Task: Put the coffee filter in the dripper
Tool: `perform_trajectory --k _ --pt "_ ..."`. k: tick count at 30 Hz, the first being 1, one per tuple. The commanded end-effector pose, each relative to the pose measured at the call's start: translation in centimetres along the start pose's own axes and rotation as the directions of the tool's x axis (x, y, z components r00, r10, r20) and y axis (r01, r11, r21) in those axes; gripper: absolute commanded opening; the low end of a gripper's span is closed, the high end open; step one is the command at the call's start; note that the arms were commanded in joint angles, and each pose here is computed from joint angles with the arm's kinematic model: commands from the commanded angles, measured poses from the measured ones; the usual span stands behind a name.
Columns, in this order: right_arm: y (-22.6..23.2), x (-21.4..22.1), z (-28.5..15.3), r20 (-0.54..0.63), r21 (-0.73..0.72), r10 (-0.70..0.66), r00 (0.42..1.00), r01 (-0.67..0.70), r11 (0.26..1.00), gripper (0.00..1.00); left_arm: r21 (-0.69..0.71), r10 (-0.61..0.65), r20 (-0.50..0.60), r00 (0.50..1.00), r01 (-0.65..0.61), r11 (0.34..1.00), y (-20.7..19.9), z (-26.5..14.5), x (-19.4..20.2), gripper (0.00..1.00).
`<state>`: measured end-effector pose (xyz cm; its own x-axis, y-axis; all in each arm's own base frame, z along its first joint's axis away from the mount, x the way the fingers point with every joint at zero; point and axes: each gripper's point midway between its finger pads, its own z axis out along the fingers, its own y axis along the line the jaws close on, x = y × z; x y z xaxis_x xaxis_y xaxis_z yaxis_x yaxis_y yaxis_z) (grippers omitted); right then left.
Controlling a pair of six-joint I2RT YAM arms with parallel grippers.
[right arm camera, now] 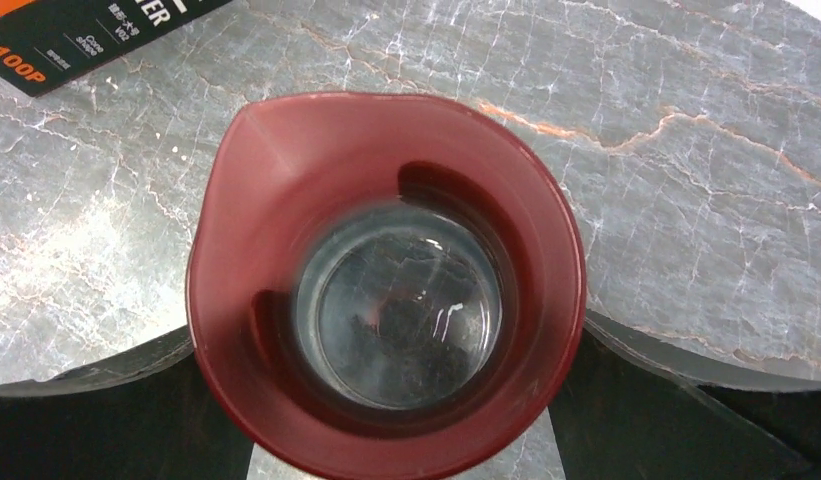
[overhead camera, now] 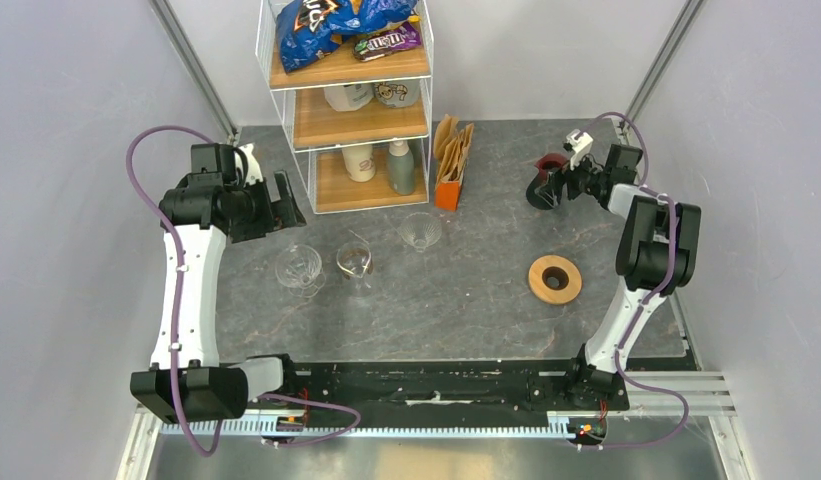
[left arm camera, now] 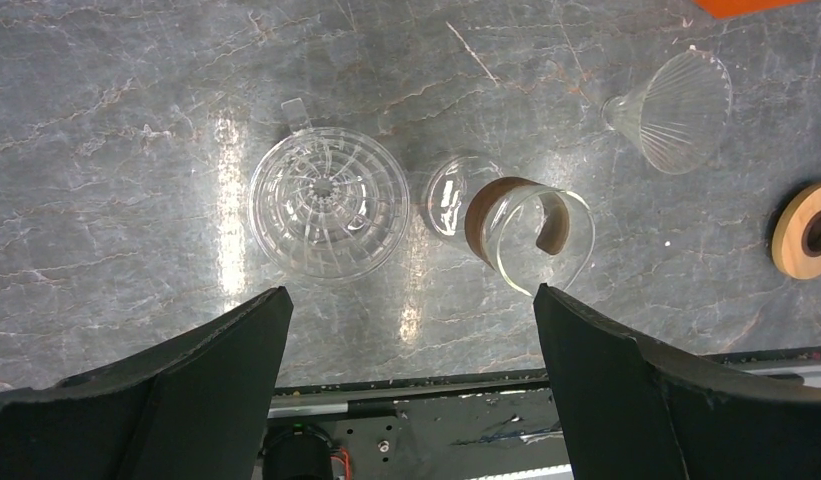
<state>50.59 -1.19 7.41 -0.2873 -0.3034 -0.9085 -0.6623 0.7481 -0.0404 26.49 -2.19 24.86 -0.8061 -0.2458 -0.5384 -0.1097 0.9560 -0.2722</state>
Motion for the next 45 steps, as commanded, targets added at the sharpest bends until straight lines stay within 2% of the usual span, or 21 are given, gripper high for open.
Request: perform_trajectory --k 1,7,14,21,24,27,33,39,45 --pt "-1.0 -3.3 0.6 0.094 0.012 -0.068 0.993 0.067 0.998 0.97 -0.023 0.050 0.026 0.998 -0.049 0.999 0.4 -0.7 -0.9 1.00" --pt "-1.2 -4.2 1.4 0.128 0.036 -0.072 0.989 0.068 0.997 0.96 -0.034 0.055 0.023 0.998 -0.054 0.998 0.6 -0.8 -0.8 1.00" --pt "-1.3 -4.5 1.4 0.132 0.044 -0.071 0.989 0.065 0.997 0.85 -0.052 0.058 0.021 0.998 -0.056 0.997 1.0 -1.1 -0.6 1.00" --pt "1.3 -7.3 -0.6 0.173 -0.001 -0.076 0.982 0.077 0.997 0.71 -0.049 0.056 0.017 0.998 -0.056 0.997 0.9 -0.9 -0.4 1.00" --pt "3.8 -9.5 -1.8 0.202 -0.045 -0.082 0.976 0.093 0.995 0.71 -0.048 0.059 0.009 0.998 -0.058 0.997 1.0 -0.8 -0.3 1.00" --pt "7.5 -11.5 -3.0 0.223 -0.113 -0.092 0.971 0.119 0.986 0.71 -0.044 0.069 0.010 0.998 -0.069 0.997 1.0 -0.6 -0.2 1.00" --pt "18.8 -12.7 -5.3 0.216 -0.319 -0.159 0.963 0.224 0.921 0.72 -0.027 0.061 0.013 0.998 -0.061 0.998 0.7 -0.4 -0.5 1.00" --pt "31.9 -11.6 -8.3 0.275 -0.524 -0.240 0.931 0.355 0.774 0.73 0.020 0.024 0.048 0.999 -0.025 0.999 -0.6 -1.4 -1.1 1.00" --pt "39.1 -8.7 -8.1 0.313 -0.594 -0.335 0.889 0.458 0.661 0.74 0.032 0.012 0.065 0.998 -0.014 0.999 -0.8 -1.9 -0.5 1.00"
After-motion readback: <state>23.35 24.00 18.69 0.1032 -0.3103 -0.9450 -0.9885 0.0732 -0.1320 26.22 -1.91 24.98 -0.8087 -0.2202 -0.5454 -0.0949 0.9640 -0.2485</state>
